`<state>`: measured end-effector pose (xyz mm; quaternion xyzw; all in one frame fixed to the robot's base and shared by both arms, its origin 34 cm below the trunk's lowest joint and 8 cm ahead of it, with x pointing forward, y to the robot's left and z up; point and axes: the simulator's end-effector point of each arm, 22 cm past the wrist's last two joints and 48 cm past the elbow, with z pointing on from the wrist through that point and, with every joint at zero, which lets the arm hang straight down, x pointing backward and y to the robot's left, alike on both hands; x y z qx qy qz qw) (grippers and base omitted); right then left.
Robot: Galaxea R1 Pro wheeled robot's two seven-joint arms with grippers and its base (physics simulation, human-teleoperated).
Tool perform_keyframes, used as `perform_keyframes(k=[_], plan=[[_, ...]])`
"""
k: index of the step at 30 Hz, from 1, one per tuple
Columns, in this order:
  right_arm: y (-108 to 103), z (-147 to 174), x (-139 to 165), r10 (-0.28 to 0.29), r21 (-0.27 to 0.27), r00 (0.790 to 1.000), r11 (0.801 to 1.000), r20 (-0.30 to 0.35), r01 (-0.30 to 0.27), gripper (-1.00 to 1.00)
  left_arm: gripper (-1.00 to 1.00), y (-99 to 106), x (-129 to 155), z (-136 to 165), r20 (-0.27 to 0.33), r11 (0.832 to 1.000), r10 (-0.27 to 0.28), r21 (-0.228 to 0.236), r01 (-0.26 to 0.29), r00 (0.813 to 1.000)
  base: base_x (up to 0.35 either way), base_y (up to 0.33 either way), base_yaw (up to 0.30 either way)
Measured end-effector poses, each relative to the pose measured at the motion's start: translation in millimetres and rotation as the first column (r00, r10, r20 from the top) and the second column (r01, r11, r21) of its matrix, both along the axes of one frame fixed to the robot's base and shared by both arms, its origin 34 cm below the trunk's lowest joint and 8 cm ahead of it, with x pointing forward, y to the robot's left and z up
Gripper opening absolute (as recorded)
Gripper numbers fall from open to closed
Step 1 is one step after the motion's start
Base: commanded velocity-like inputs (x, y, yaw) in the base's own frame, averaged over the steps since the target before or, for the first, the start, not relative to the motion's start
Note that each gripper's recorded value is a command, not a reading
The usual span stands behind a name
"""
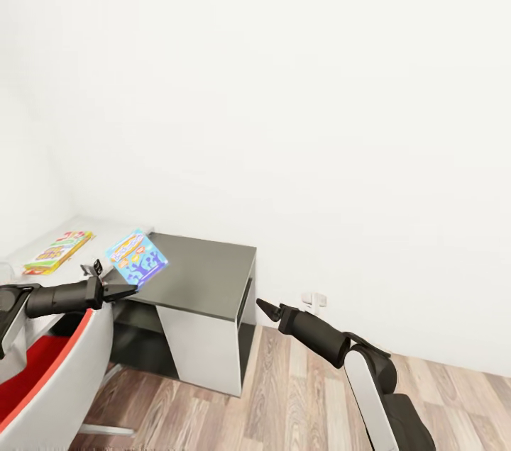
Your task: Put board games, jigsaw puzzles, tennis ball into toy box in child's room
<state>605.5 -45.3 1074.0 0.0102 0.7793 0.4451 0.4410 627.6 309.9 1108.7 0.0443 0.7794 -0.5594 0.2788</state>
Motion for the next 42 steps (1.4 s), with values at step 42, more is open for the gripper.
perform_keyframes(k=[42], plan=[[-0.3,2.9,-0.1,0.0,0.0,1.0,1.0,0.006,0.0,1.0,-1.0,-0.4,-0.6,2.3,0.006,1.0,-0.002,0.0,0.002,1.0,0.0,0.0,0.153]])
